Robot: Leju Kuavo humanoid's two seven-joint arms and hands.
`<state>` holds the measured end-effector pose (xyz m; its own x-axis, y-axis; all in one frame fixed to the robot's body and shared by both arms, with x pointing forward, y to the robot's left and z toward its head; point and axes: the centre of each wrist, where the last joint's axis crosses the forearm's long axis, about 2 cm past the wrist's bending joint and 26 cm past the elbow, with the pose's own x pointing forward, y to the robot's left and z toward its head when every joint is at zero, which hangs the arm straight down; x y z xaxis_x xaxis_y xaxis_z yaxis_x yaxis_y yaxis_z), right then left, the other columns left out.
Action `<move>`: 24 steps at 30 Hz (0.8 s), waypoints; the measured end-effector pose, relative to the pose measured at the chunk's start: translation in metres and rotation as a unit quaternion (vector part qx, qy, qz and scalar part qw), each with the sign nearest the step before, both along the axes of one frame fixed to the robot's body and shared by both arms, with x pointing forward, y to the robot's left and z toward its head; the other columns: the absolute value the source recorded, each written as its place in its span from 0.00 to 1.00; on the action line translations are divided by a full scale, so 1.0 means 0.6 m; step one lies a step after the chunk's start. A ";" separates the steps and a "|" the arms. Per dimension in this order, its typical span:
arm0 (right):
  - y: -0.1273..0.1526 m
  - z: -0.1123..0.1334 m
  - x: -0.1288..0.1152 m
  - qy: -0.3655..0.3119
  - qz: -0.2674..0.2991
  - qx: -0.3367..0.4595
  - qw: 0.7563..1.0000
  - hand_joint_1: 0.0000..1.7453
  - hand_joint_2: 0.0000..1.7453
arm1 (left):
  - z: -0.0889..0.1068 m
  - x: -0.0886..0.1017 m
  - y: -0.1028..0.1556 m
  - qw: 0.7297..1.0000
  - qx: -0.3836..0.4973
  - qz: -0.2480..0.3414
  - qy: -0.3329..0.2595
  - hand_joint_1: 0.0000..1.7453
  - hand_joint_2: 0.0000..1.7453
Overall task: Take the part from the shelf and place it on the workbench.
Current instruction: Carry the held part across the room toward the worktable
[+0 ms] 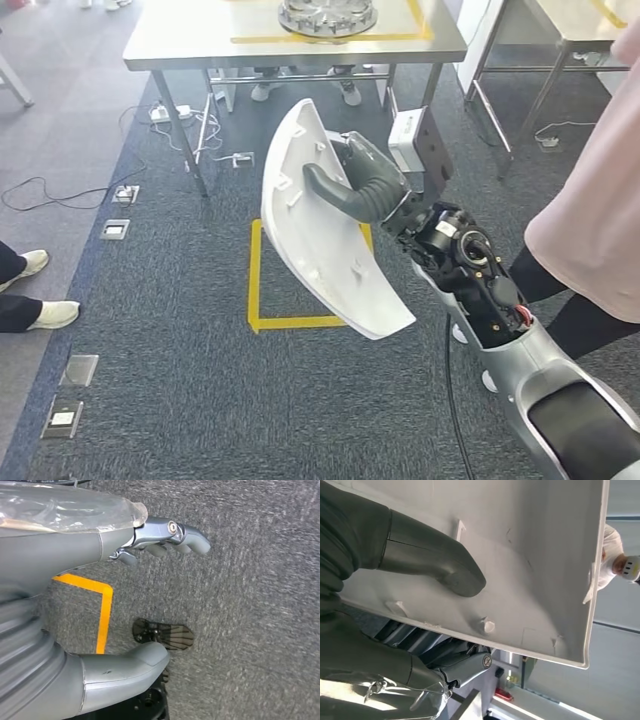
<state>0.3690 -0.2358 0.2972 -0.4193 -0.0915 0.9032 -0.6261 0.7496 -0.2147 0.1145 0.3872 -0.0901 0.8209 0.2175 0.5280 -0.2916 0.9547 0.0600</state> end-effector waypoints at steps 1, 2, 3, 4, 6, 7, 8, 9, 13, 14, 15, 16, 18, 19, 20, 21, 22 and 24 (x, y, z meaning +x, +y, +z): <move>0.000 0.001 0.000 -0.001 0.000 0.000 1.000 1.00 1.00 | 0.000 -0.001 0.000 1.000 0.000 0.000 0.000 0.00 1.00; -0.001 0.001 0.000 -0.001 0.000 0.000 1.000 1.00 1.00 | 0.000 -0.002 0.000 1.000 0.000 0.000 0.001 0.00 1.00; -0.001 0.001 0.000 -0.001 0.000 0.000 1.000 1.00 1.00 | -0.001 -0.002 0.000 1.000 0.000 0.000 0.001 0.00 1.00; -0.001 0.000 0.000 0.000 0.000 0.000 1.000 1.00 1.00 | -0.001 -0.002 0.000 1.000 0.000 0.000 0.001 0.00 1.00; 0.000 -0.005 -0.001 0.004 -0.001 0.000 1.000 1.00 1.00 | -0.001 -0.004 -0.001 1.000 -0.001 0.000 0.002 0.00 1.00; 0.000 -0.007 -0.002 0.005 -0.001 0.000 1.000 1.00 1.00 | -0.002 -0.006 -0.002 1.000 -0.001 0.000 0.003 0.00 1.00; -0.001 -0.008 -0.002 0.006 -0.001 0.000 1.000 1.00 1.00 | -0.002 -0.007 -0.003 1.000 -0.001 0.000 0.004 0.00 1.00; -0.001 -0.008 -0.002 0.006 -0.002 0.000 1.000 1.00 1.00 | -0.003 -0.008 -0.003 1.000 -0.001 0.000 0.005 0.00 1.00; -0.001 -0.010 -0.001 0.005 -0.006 0.001 1.000 1.00 1.00 | -0.003 -0.007 -0.007 1.000 -0.003 0.000 0.004 0.00 1.00; -0.001 -0.008 -0.001 0.004 -0.007 0.001 1.000 1.00 1.00 | -0.003 -0.007 -0.007 1.000 -0.003 0.000 0.004 0.00 1.00; -0.002 -0.007 0.000 0.003 -0.008 0.002 1.000 1.00 1.00 | -0.003 -0.007 -0.007 1.000 -0.003 0.000 0.003 0.00 1.00; -0.002 -0.004 0.000 0.001 -0.009 0.003 1.000 1.00 1.00 | -0.003 -0.006 -0.007 1.000 -0.003 0.000 0.003 0.00 1.00; -0.003 -0.001 0.002 -0.002 -0.014 0.003 1.000 1.00 1.00 | -0.002 -0.004 -0.007 1.000 -0.003 0.000 0.001 0.00 1.00; -0.003 -0.001 0.002 -0.002 -0.016 0.002 1.000 1.00 1.00 | -0.002 -0.003 -0.007 1.000 -0.002 0.000 0.001 0.00 1.00; -0.004 -0.002 0.001 -0.001 -0.019 0.001 1.000 1.00 1.00 | -0.002 -0.004 -0.007 1.000 -0.002 0.000 0.001 0.00 1.00; -0.004 -0.004 0.001 0.001 -0.020 0.000 1.000 1.00 1.00 | -0.003 -0.005 -0.007 1.000 -0.002 0.000 0.002 0.00 1.00; -0.004 -0.006 0.000 0.002 -0.022 0.000 1.000 1.00 1.00 | -0.003 -0.007 -0.007 1.000 -0.002 0.000 0.003 0.00 1.00; -0.004 -0.008 0.000 0.004 -0.023 0.001 1.000 1.00 1.00 | -0.003 -0.009 -0.005 1.000 -0.001 0.000 0.004 0.00 1.00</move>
